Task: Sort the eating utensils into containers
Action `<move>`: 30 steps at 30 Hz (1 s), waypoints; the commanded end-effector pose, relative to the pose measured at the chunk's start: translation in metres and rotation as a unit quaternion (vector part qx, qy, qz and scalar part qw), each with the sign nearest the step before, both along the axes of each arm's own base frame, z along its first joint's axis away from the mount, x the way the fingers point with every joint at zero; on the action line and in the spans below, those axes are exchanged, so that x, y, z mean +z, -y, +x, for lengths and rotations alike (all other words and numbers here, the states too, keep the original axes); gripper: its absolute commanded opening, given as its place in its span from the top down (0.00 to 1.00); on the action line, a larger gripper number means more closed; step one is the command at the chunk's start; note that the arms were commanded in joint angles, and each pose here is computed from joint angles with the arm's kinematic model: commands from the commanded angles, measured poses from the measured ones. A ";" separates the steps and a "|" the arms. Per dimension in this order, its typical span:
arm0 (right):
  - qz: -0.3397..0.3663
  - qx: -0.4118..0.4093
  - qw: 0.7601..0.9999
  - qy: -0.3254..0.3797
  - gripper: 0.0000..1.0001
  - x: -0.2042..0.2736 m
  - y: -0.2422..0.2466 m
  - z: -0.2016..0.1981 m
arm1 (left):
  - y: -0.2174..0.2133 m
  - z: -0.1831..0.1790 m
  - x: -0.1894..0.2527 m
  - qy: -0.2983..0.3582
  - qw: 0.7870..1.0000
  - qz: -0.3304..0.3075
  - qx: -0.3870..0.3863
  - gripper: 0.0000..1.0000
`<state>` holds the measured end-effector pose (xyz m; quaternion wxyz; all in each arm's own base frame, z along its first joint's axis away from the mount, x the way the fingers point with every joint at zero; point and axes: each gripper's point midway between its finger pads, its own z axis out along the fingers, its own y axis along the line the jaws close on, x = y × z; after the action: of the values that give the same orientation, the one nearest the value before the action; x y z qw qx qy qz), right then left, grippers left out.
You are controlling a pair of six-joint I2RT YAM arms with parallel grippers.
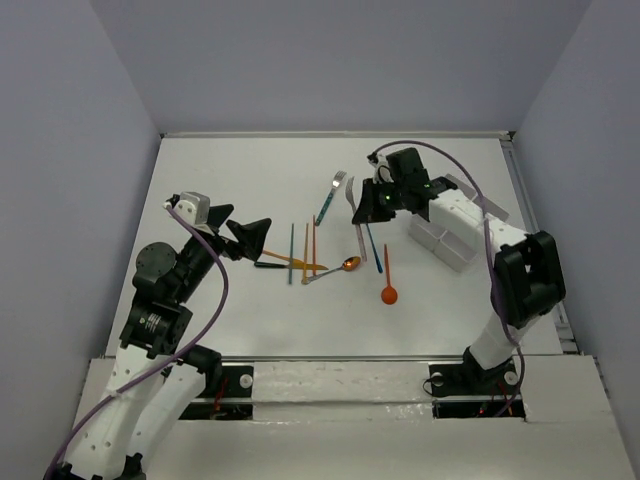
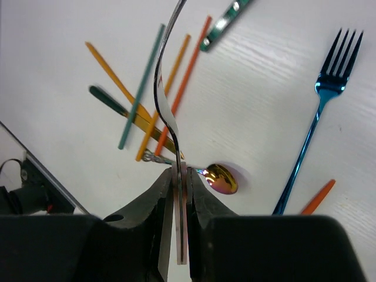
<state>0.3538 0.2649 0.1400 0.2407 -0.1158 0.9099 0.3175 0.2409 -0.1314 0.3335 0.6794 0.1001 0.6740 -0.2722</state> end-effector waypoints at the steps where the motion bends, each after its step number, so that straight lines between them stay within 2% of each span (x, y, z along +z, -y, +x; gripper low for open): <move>1: 0.055 -0.013 0.990 0.126 1.00 0.080 -0.008 0.019 | 0.002 -0.002 0.011 0.020 1.000 -0.008 -0.006 0.01; 2: 0.054 -0.057 0.981 0.176 1.00 0.105 0.008 0.034 | 0.001 -0.002 0.011 0.021 1.000 -0.009 -0.004 0.01; 5: 0.037 -0.144 0.962 0.231 1.00 0.126 0.054 0.053 | 0.001 -0.004 0.014 0.025 1.000 -0.012 -0.006 0.01; 7: 0.011 -0.233 0.921 0.311 1.00 0.160 0.097 0.065 | 0.004 -0.007 0.015 0.029 0.999 -0.014 -0.015 0.01; 10: -0.026 -0.349 0.857 0.378 1.00 0.187 0.161 0.065 | 0.006 -0.010 0.017 0.032 0.999 -0.016 -0.019 0.01; 11: -0.025 -0.400 0.821 0.406 1.00 0.204 0.186 0.067 | 0.006 -0.011 0.018 0.033 0.999 -0.015 -0.019 0.01; 13: -0.034 -0.445 0.789 0.421 1.00 0.212 0.215 0.064 | 0.007 -0.014 0.020 0.037 0.999 -0.016 -0.022 0.01; 15: -0.060 -0.515 0.743 0.423 1.00 0.206 0.256 0.062 | 0.009 -0.018 0.021 0.039 0.999 -0.018 -0.029 0.01; 16: -0.067 -0.528 0.731 0.427 1.00 0.205 0.266 0.061 | 0.009 -0.018 0.022 0.040 0.999 -0.018 -0.028 0.01; 17: -0.069 -0.544 0.706 0.448 1.00 0.214 0.277 0.060 | 0.010 -0.020 0.023 0.042 0.998 -0.019 -0.032 0.01; 18: -0.083 -0.552 0.699 0.447 1.00 0.201 0.288 0.059 | 0.009 -0.021 0.024 0.044 0.998 -0.019 -0.031 0.01; 22: -0.101 -0.558 0.677 0.469 1.00 0.203 0.305 0.076 | 0.015 -0.027 0.026 0.048 0.998 -0.020 -0.045 0.01; 30: -0.170 -0.517 0.685 0.483 1.00 0.187 0.301 0.122 | 0.018 -0.031 0.028 0.051 0.997 -0.020 -0.051 0.01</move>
<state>0.4630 -0.0320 0.2710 0.6930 0.2040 0.6839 -0.1023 0.2126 -0.1508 0.3484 0.6831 0.1348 0.6453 -0.3143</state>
